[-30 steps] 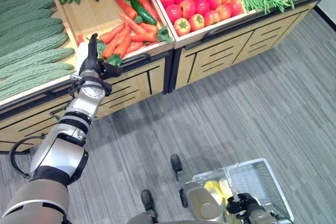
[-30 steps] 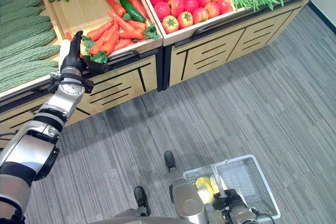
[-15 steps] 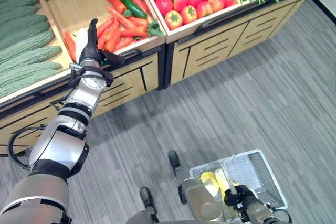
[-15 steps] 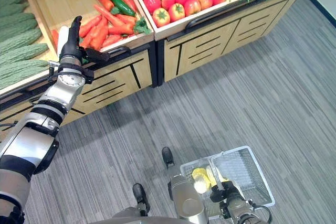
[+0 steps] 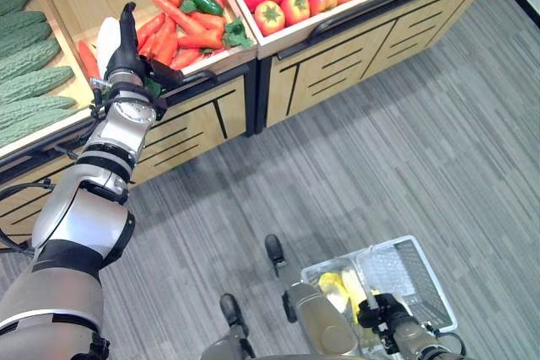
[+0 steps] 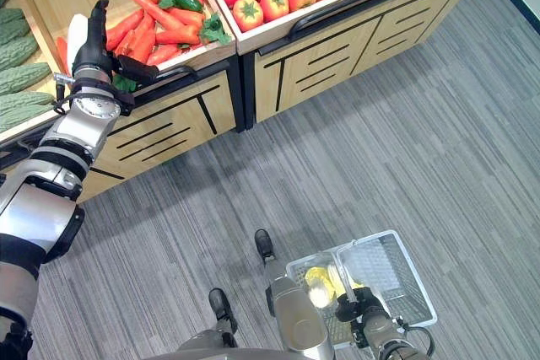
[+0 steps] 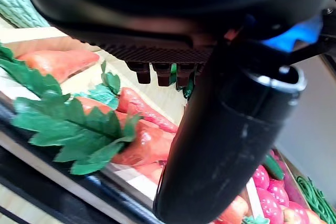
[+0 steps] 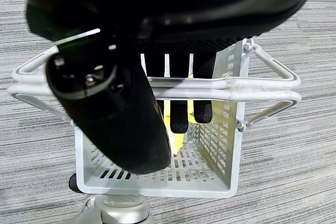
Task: Get the vegetables into the basket
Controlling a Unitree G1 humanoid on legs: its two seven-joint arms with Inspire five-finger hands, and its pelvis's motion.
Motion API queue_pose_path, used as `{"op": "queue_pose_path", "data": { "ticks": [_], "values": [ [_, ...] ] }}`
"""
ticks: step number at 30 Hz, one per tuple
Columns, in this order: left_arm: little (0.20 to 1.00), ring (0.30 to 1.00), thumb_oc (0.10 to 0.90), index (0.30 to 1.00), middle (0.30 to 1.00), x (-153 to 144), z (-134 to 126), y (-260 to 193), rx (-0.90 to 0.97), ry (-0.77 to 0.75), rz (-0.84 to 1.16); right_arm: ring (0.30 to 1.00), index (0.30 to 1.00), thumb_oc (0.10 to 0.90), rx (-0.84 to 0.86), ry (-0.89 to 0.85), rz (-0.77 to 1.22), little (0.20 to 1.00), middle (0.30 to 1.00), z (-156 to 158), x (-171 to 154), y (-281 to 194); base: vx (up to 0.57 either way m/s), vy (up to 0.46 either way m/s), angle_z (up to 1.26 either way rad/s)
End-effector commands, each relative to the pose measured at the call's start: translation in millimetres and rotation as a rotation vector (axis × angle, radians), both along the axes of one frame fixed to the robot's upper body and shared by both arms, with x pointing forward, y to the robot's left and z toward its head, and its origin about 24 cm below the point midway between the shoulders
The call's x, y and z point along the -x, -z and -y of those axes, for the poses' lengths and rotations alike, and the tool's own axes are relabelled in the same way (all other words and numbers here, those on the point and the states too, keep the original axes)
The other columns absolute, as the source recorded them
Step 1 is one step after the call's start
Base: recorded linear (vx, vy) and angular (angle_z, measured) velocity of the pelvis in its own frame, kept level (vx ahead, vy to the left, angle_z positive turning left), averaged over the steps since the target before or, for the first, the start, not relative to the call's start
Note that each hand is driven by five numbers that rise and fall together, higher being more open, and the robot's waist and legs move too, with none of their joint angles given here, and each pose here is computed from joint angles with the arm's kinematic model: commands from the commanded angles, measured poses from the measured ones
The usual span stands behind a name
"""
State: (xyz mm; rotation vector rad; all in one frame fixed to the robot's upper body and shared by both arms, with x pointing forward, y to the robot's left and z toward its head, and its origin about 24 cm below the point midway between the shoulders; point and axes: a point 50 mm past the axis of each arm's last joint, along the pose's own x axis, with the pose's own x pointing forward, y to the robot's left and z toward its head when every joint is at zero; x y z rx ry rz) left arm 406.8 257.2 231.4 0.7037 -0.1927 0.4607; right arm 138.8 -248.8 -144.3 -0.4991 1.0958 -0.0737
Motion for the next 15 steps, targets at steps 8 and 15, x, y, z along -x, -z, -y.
{"op": "queue_pose_path", "data": {
  "ticks": [8, 15],
  "values": [
    [1.000, 1.000, 0.900, 1.000, 1.000, 12.9, -29.0, -63.9, -0.029, -0.114, 0.216, 0.300, 0.300, 0.400, 0.057, 0.031, -0.104, 0.300, 0.300, 15.0, 35.8, 6.9, 0.00, 0.000, 0.00],
    [1.000, 1.000, 0.900, 1.000, 1.000, 13.5, -35.1, -55.4, -0.022, -0.145, 0.189, 0.300, 0.300, 0.400, 0.058, 0.037, -0.108, 0.300, 0.300, 14.3, 36.4, 7.4, 0.00, 0.000, 0.00]
  ]
}}
